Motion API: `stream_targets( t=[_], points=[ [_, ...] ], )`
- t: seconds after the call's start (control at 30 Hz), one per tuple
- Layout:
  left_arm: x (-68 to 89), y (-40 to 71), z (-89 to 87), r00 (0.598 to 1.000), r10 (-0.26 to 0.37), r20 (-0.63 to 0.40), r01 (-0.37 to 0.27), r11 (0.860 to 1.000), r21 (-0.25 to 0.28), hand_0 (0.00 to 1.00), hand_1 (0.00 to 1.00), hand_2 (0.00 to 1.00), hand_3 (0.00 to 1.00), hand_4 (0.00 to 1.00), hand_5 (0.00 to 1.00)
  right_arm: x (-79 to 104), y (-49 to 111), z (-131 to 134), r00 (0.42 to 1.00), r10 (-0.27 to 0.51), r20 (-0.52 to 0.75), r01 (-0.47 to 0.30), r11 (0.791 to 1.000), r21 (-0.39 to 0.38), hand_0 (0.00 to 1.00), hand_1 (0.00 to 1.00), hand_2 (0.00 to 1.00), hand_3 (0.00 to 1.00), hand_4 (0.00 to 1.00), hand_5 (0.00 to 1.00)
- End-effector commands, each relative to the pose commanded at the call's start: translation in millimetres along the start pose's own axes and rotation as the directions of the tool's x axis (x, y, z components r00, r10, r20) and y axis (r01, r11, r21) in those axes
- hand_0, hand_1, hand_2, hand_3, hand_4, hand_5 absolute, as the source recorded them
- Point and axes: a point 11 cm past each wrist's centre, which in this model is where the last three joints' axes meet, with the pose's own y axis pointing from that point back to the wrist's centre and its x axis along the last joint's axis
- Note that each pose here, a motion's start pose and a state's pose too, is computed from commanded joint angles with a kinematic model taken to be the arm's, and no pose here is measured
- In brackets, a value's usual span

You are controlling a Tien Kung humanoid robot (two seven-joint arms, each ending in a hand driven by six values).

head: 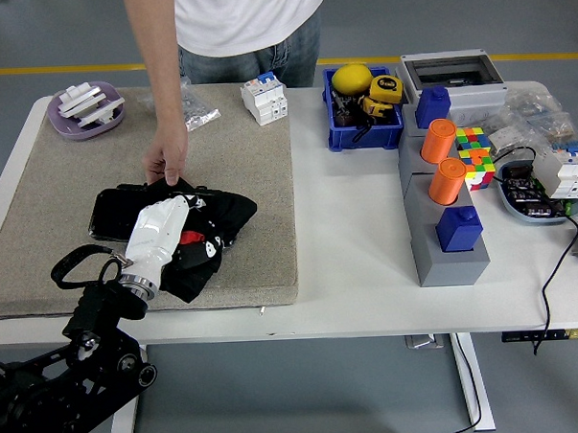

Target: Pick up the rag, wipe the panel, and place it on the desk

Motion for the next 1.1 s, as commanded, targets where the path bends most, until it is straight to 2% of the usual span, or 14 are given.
stream_targets(
  t=[0.2,0.47,0.8,1.1],
  points=[
    [7.0,-5.5,-13.4,1.0,0.025,-0.001,-0.025,0.999,0.042,0.313,0.156,0.45,0.406,0.07,0.002,-0.1,0.0,0,1.0,0.0,0.001,0.0,1.0,0.0,0.716,0.665,0.692,0.645,0.998,0.57],
    [28.5,-15.6,-43.3,0.996,0.093,0.001,-0.093,0.988,0.126,0.312,0.16,0.453,0.41,0.08,0.002,-1.0,-0.2,0,1.0,-0.002,0.0,0.002,1.0,-0.001,0.715,0.665,0.692,0.645,0.998,0.569],
    [56.1,-20.9,-89.7,0.985,0.168,0.024,-0.169,0.955,0.242,0.312,0.16,0.452,0.41,0.079,0.002,-1.0,0.0,-1,1.0,-0.002,0.004,0.002,1.0,0.001,0.715,0.665,0.692,0.644,0.998,0.569],
    [69.1,-19.6,-114.9,0.979,0.201,0.04,-0.203,0.931,0.304,0.314,0.163,0.452,0.409,0.076,0.002,-1.0,0.2,-2,1.0,-0.002,0.005,0.002,1.0,0.003,0.715,0.665,0.692,0.643,0.998,0.567]
  ],
)
